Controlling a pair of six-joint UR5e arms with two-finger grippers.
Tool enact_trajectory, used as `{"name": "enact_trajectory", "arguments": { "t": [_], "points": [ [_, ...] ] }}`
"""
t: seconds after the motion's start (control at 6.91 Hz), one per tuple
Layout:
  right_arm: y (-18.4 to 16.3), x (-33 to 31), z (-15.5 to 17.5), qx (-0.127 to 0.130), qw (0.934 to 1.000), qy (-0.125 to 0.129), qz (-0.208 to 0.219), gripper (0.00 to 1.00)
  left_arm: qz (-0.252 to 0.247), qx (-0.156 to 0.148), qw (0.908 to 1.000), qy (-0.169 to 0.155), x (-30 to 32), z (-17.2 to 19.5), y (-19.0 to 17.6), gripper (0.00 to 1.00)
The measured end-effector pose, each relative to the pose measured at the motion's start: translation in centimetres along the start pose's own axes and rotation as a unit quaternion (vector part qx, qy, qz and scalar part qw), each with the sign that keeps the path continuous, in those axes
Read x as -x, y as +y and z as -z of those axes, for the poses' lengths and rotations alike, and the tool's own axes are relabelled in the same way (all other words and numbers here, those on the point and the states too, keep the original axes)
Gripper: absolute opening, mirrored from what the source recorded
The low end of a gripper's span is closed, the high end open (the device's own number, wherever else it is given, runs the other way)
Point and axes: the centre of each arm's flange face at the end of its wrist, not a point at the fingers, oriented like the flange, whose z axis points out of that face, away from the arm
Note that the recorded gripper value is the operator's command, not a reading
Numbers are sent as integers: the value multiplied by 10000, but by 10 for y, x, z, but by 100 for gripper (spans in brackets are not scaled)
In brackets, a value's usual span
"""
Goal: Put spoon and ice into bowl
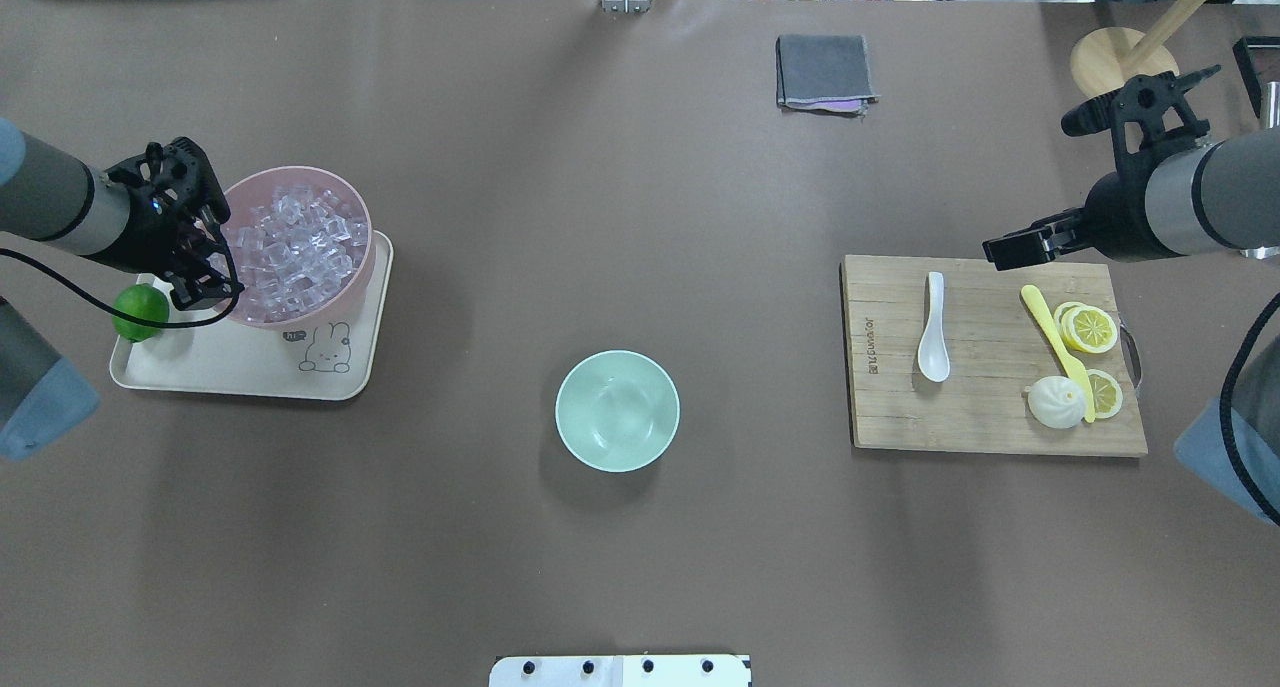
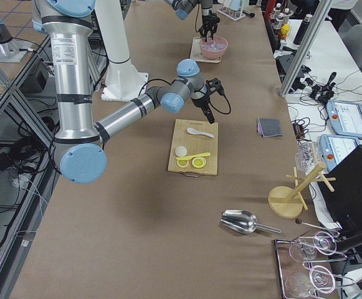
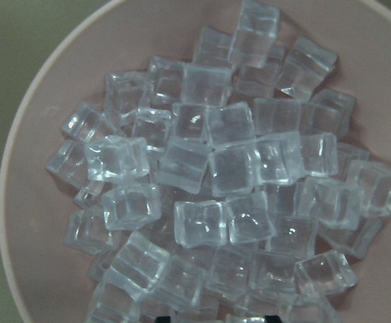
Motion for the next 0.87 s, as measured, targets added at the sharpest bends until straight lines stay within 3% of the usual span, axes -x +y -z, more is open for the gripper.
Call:
{"name": "enact_trajectory", "arguments": {
  "t": [0.29,0.43,0.58,0.72,0.87],
  "points": [
    [0,0,0,0,10000,0,0,100,382,-157,9990,193,5,44,-22,0],
    [0,0,0,0,10000,0,0,100,826,-314,9957,266,-1,61,-35,0],
    [0,0,0,2,10000,2,-1,100,1393,-596,9878,356,-11,74,-49,0],
    [1,-1,-1,13,10000,7,-9,100,1982,-931,9741,561,-28,78,-61,0],
    [2,-2,-2,29,9999,15,-126,100,2583,-1189,9540,953,-57,71,-75,0]
  ]
}}
